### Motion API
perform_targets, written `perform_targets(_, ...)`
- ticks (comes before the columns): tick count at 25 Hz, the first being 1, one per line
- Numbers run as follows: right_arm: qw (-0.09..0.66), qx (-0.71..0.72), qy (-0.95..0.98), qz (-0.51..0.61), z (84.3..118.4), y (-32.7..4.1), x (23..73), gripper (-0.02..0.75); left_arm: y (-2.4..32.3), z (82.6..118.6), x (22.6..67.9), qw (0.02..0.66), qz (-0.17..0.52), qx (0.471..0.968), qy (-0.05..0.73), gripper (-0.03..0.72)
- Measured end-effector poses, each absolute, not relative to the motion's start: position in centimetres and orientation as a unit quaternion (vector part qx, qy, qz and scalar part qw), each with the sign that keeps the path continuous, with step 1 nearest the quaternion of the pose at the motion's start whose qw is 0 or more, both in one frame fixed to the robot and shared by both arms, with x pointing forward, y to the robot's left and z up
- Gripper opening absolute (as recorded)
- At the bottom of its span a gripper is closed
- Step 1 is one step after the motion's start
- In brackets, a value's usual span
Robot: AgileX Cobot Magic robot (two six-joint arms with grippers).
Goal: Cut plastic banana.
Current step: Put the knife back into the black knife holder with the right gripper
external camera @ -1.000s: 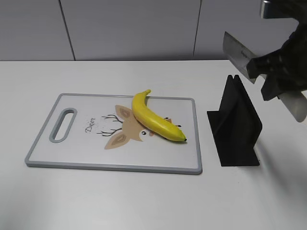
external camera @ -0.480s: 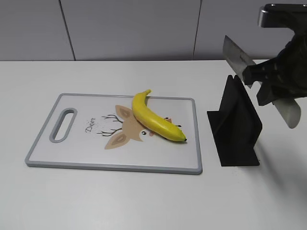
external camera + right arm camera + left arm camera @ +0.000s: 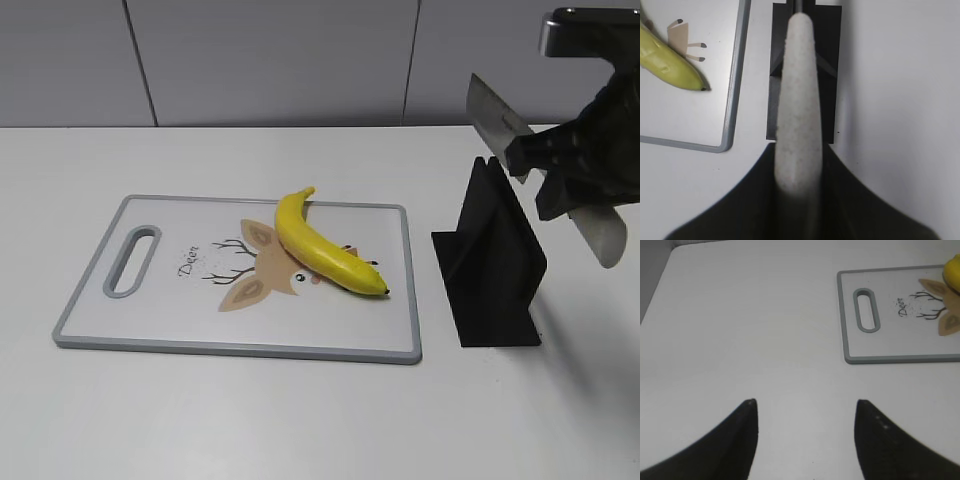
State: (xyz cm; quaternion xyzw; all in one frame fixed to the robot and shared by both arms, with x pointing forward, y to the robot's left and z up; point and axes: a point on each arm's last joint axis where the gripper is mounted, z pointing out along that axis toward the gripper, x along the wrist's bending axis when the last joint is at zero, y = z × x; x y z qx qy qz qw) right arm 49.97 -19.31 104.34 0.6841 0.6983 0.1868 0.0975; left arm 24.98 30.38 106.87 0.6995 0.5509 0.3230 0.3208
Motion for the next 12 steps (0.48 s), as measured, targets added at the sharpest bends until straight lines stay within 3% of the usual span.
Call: perform_targets(12, 0.096, 0.691, 0.692, 0.187, 104.3, -19.3, 50.0, 0.175, 30.7, 104.8, 23.3, 0.359, 0.357, 0.677, 0.534, 0.588)
